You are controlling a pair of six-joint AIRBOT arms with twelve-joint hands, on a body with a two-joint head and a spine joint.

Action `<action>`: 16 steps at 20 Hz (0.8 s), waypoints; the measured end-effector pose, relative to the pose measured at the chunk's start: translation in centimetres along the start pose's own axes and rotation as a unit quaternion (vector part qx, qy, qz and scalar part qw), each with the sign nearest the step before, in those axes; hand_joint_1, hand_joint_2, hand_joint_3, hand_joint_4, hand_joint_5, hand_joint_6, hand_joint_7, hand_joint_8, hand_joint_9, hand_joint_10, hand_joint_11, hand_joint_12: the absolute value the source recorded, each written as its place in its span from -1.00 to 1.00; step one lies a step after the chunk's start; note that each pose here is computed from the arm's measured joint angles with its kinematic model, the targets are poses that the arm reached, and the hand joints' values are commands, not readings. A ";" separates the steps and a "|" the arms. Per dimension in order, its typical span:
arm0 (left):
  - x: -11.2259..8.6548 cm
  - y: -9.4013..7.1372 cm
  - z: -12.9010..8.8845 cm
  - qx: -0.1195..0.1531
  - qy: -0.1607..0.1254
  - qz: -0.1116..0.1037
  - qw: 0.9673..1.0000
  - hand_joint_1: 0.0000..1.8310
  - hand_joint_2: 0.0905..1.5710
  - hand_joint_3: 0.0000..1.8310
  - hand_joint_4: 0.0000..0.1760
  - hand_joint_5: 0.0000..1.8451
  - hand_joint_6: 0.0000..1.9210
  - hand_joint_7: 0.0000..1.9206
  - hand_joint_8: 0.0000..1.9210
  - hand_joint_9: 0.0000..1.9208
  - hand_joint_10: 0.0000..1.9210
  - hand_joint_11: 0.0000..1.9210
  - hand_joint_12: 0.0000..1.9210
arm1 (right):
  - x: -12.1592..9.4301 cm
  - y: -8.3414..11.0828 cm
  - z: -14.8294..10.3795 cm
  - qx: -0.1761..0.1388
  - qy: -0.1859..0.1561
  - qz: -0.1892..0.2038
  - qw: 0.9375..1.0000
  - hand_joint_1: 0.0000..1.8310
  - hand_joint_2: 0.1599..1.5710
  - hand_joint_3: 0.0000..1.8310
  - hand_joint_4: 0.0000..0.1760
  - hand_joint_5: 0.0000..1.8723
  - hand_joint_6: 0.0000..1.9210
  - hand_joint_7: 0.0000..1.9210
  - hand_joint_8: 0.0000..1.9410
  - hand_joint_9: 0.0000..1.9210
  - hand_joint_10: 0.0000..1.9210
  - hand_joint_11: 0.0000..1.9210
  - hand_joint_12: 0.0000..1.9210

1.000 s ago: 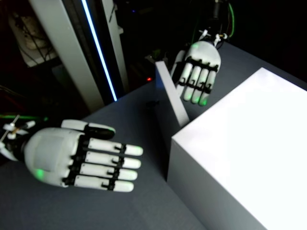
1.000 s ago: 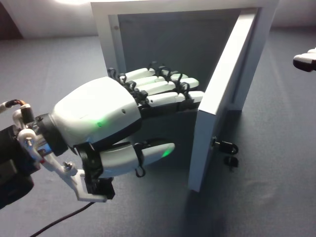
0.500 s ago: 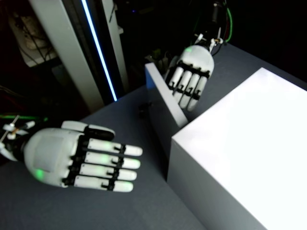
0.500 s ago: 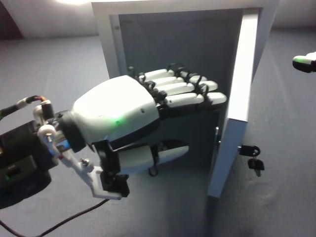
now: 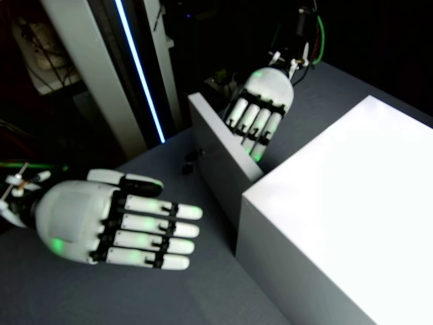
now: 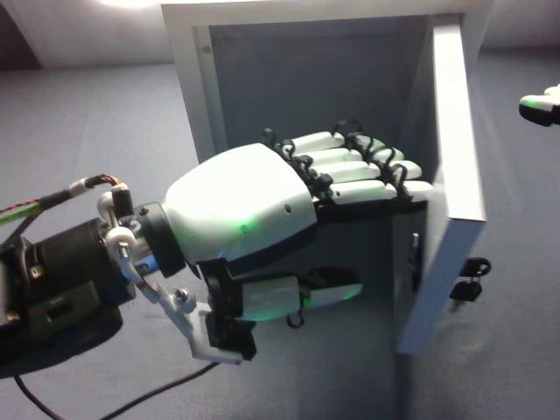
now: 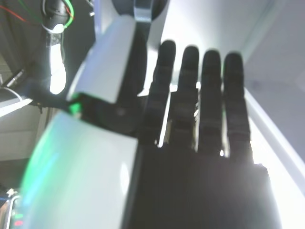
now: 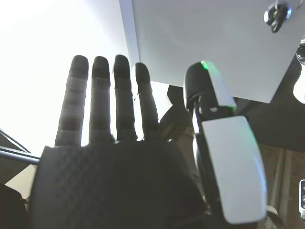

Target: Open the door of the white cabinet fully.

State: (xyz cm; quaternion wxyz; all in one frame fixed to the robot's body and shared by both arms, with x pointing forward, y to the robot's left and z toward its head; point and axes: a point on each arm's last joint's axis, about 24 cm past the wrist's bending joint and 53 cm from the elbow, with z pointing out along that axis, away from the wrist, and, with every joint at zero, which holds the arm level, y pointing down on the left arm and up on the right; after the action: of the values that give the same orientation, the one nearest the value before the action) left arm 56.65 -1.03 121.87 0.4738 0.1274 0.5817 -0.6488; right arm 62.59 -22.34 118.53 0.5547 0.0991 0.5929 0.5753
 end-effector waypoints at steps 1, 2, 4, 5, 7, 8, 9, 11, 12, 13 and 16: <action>0.2 0.0 0.2 0.001 0.001 -0.001 1.000 0.00 0.61 -1.00 -1.00 -0.67 -1.00 -0.72 -1.00 -0.76 -1.00 -0.79 -0.78 | 0.0 0.0 0.0 0.001 -0.001 0.000 1.000 -0.38 0.64 -1.00 -1.00 -0.65 -1.00 -0.64 -1.00 -0.70 -1.00 -0.76 -0.96; 0.3 -0.1 0.4 0.003 0.003 -0.002 1.000 -0.03 0.62 -1.00 -1.00 -0.70 -1.00 -0.73 -1.00 -0.77 -1.00 -0.78 -0.80 | 0.0 0.0 0.0 0.000 -0.001 0.000 1.000 -0.38 0.64 -1.00 -1.00 -0.66 -1.00 -0.64 -1.00 -0.69 -1.00 -0.76 -0.96; 0.7 -0.1 0.5 0.004 0.006 -0.001 1.000 -0.18 0.72 -0.97 -1.00 -0.76 -1.00 -0.79 -1.00 -0.80 -1.00 -0.81 -0.83 | 0.0 0.0 0.0 0.000 0.000 0.000 1.000 -0.38 0.64 -1.00 -1.00 -0.67 -1.00 -0.65 -1.00 -0.70 -1.00 -0.75 -0.96; 0.7 -0.2 0.6 0.005 0.006 -0.001 1.000 -0.18 0.72 -0.97 -1.00 -0.76 -1.00 -0.79 -1.00 -0.80 -1.00 -0.81 -0.83 | 0.0 0.0 0.0 0.000 0.000 0.000 1.000 -0.38 0.64 -1.00 -1.00 -0.67 -1.00 -0.65 -1.00 -0.70 -1.00 -0.75 -0.96; 0.5 -0.5 0.7 0.010 0.005 0.001 1.000 -0.28 0.73 -0.98 -1.00 -0.80 -1.00 -0.82 -1.00 -0.83 -1.00 -0.82 -0.85 | 0.0 0.0 0.0 0.000 0.000 0.000 1.000 -0.37 0.64 -1.00 -1.00 -0.66 -1.00 -0.65 -1.00 -0.69 -1.00 -0.76 -0.96; 0.5 -0.5 0.8 0.011 0.005 0.001 1.000 -0.27 0.73 -0.98 -1.00 -0.80 -1.00 -0.83 -1.00 -0.83 -1.00 -0.82 -0.85 | 0.0 0.0 0.0 0.000 0.000 0.000 1.000 -0.37 0.63 -1.00 -0.91 -0.65 -0.99 -0.64 -0.99 -0.70 -1.00 -0.77 -0.97; 0.7 -0.5 1.0 0.011 0.005 -0.001 1.000 -0.29 0.72 -0.99 -1.00 -0.81 -1.00 -0.85 -1.00 -0.86 -1.00 -0.84 -0.87 | 0.0 0.0 0.0 0.000 0.000 0.000 1.000 -0.37 0.64 -1.00 -0.89 -0.65 -0.99 -0.65 -1.00 -0.71 -1.00 -0.77 -0.97; 0.9 -0.7 1.1 0.015 0.009 0.002 1.000 -0.33 0.74 -0.99 -1.00 -0.80 -1.00 -0.85 -1.00 -0.86 -1.00 -0.83 -0.88 | 0.0 0.0 0.0 0.000 0.000 0.001 1.000 -0.38 0.63 -1.00 -0.89 -0.65 -1.00 -0.65 -1.00 -0.70 -1.00 -0.77 -0.97; 0.9 -0.7 1.1 0.015 0.010 0.002 1.000 -0.30 0.73 -1.00 -1.00 -0.78 -0.99 -0.83 -0.99 -0.85 -1.00 -0.82 -0.88 | 0.1 0.0 0.0 0.000 0.000 0.001 1.000 -0.38 0.63 -1.00 -0.96 -0.64 -0.99 -0.64 -0.99 -0.69 -0.99 -0.76 -0.96; 0.8 -0.7 1.1 0.016 0.008 0.003 1.000 -0.29 0.72 -1.00 -1.00 -0.79 -1.00 -0.84 -1.00 -0.84 -0.99 -0.82 -0.88 | 0.1 -0.1 0.0 0.000 0.000 0.002 1.000 -0.39 0.64 -1.00 -0.90 -0.65 -1.00 -0.65 -1.00 -0.70 -1.00 -0.77 -0.97; 0.7 -0.8 1.7 0.021 0.007 0.005 1.000 -0.14 0.60 -1.00 -1.00 -0.76 -1.00 -0.83 -1.00 -0.84 -1.00 -0.81 -0.92 | 0.2 -0.1 0.0 0.001 0.001 0.002 1.000 -0.37 0.63 -1.00 -0.92 -0.64 -0.99 -0.63 -1.00 -0.69 -1.00 -0.77 -0.97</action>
State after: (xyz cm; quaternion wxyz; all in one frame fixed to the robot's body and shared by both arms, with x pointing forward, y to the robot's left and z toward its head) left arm 56.32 -2.92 122.42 0.4708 0.1447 0.5705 -0.6573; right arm 62.61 -22.21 118.31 0.5530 0.0996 0.5937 0.5760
